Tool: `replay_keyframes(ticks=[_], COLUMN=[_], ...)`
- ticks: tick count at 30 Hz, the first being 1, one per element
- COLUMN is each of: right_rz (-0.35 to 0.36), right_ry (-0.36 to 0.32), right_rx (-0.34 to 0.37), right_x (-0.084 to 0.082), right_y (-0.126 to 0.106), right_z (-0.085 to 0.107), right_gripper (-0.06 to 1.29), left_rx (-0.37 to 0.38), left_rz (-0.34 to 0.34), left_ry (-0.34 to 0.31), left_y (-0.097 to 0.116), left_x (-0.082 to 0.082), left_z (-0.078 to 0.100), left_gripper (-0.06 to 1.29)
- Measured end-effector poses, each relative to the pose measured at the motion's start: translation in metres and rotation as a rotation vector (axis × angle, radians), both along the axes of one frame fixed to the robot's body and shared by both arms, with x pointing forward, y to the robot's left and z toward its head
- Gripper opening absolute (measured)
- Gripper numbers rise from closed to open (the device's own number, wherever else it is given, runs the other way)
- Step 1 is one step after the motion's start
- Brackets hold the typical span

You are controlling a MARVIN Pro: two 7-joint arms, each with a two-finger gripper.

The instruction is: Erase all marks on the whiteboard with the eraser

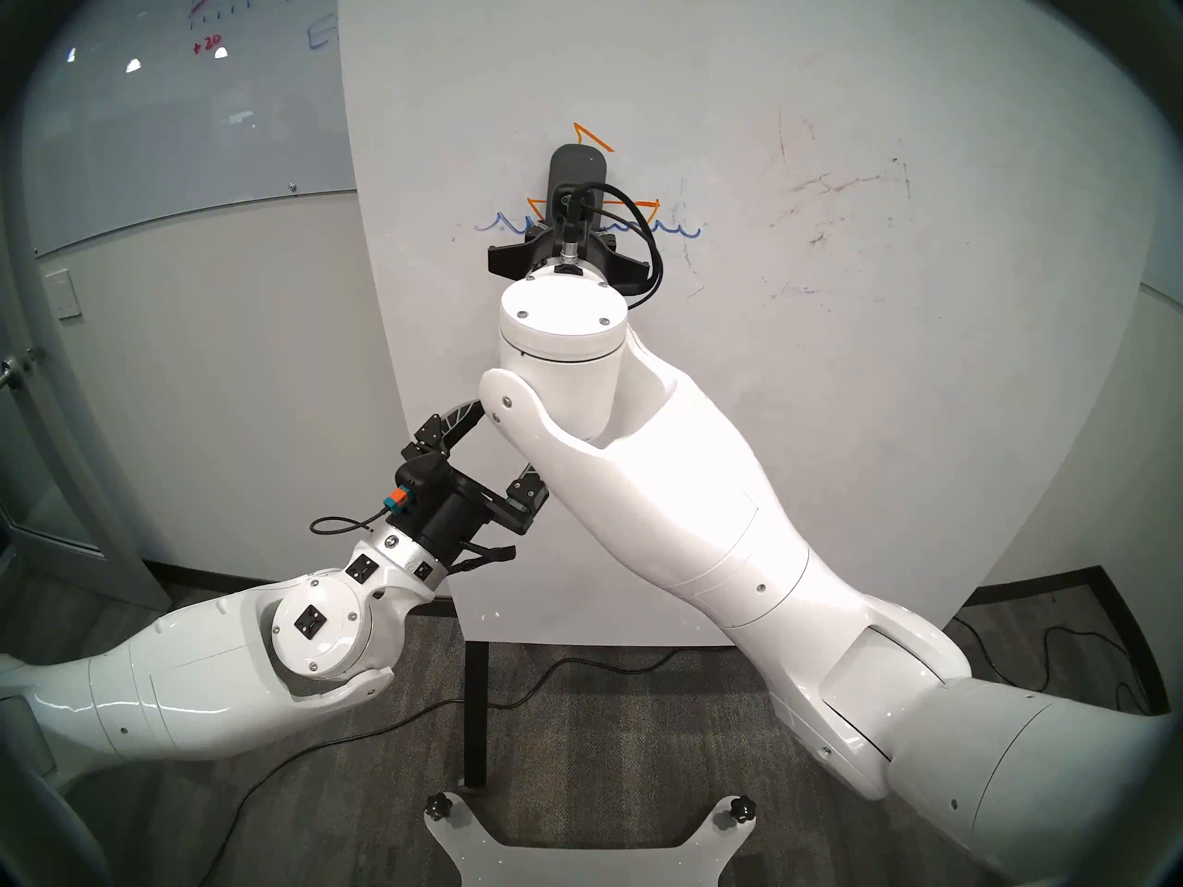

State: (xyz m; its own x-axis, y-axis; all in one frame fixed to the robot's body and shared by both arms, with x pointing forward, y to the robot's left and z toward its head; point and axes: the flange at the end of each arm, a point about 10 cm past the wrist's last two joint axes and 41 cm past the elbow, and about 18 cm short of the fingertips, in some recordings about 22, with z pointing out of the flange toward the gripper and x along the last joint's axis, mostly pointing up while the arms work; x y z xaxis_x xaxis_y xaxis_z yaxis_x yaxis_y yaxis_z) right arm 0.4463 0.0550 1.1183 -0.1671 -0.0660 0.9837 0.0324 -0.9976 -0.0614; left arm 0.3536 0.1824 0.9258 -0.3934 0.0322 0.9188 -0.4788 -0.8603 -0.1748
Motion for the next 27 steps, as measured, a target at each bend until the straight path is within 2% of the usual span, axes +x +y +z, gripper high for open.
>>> replay_keyframes(ticks=[6,11,15,21,27], right_rz=[0.030,0.020,-0.008,-0.061,-0.108], right_ry=[0.006,0.003,-0.011,-0.046,-0.053], right_rx=[-0.004,0.019,0.050,0.091,0.098], right_x=[-0.002,0.000,0.001,-0.001,-0.002], right_y=[0.021,0.021,0.010,-0.019,-0.046], right_z=[-0.005,-0.003,0.005,0.020,0.023], right_gripper=[0.53,0.53,0.53,0.53,0.53], left_rx=[0.000,0.000,0.000,0.000,0.000], left_rz=[0.000,0.000,0.000,0.000,0.000], left_ry=[0.000,0.000,0.000,0.000,0.000], left_y=[0.000,0.000,0.000,0.000,0.000], left_x=[0.000,0.000,0.000,0.000,0.000], left_z=[0.000,0.000,0.000,0.000,0.000], left_gripper=[1.23,1.23,1.23,1.23,1.23])
